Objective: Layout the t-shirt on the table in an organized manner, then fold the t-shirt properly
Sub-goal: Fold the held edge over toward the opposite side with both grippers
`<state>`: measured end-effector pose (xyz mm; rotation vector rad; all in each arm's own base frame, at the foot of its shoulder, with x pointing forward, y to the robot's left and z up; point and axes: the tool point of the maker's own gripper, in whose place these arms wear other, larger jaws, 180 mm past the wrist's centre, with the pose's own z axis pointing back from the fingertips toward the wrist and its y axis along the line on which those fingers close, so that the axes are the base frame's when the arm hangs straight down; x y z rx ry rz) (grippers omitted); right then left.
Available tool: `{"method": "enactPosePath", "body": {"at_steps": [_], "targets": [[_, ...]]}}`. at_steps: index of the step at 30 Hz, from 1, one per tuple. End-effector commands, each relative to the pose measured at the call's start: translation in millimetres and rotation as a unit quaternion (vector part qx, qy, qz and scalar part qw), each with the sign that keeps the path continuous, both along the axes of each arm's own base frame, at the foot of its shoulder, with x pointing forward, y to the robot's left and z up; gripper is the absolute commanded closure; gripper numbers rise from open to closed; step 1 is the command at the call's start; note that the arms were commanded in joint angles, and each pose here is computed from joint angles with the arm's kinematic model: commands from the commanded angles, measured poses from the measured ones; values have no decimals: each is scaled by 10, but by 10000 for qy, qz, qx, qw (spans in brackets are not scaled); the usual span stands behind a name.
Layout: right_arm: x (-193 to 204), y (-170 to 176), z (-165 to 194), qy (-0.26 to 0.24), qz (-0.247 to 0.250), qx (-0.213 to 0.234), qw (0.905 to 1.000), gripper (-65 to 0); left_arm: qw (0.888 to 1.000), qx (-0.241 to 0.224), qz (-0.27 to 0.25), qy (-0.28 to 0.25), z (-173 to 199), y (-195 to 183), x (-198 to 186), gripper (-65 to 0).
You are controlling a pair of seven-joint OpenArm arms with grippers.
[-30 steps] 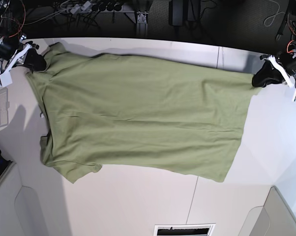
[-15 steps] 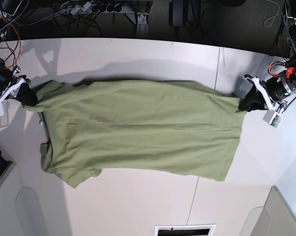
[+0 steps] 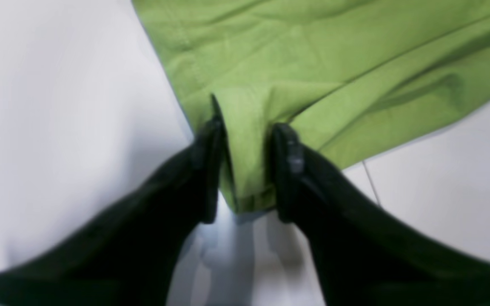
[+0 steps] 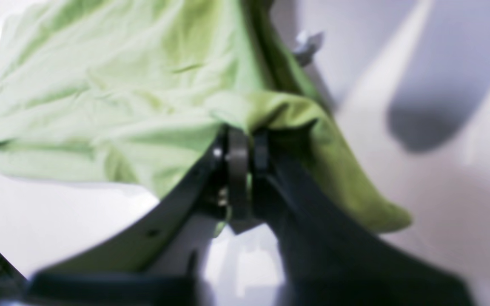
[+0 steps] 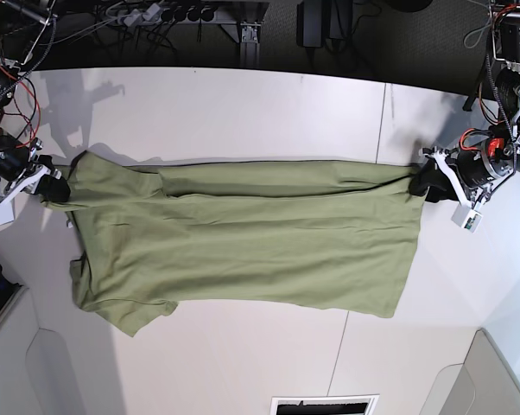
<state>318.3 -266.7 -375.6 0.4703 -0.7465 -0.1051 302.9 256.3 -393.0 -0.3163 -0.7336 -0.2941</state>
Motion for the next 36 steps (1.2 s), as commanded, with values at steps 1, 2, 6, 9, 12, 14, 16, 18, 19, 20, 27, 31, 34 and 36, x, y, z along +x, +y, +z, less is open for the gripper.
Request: {"method": "enactPosePath", "body": {"at_steps": [1,2,6,9,12,14,16,18,19,20,27,31,34,36], "targets": [[115,-71,174,-277,-51,-35,9996,-146,9996,-35,-12,-286,182,43,121,-246],[114,-74,175,-274,-58,-36,9996,-198,9995,-58,-3,-310,198,42,132,-246],[115,-62,289,-369,2,-10,9993,-236,9982,-271,148,-522,395,100,198,-246],[154,-36,556,-715,104,-98,9973,-236,9961,-283,244,-799,653,211,267,-246],[195,-8,774,-1007,222,-359,9940,-236,9926,-274,252,-1152,923,268,335,-246],[214,1,808,-1088,214,-359,9932,-233,9911,-263,163,-1294,1037,235,358,-245],[246,28,790,-1153,173,-363,9925,-204,9906,-291,101,-1333,1064,186,364,-245],[286,63,727,-1177,131,-450,9919,-79,9906,-396,34,-1307,1025,97,359,-245],[308,84,679,-1175,116,-518,9917,0,9908,-431,-8,-1283,982,36,356,-239],[329,107,623,-1162,114,-579,9915,0,9909,-439,-69,-1267,929,-35,352,-227],[454,305,255,-755,332,-650,9945,0,9929,28,-798,-887,405,-563,215,-161],[449,307,346,-812,342,-574,9945,0,9944,2,-705,-792,406,-502,195,-161],[420,165,556,-1019,158,-580,9930,0,9952,-287,-324,-879,577,-314,237,-163],[379,-10,694,-1109,-59,-629,9918,0,9946,-554,-31,-876,681,-149,199,-170]]}}
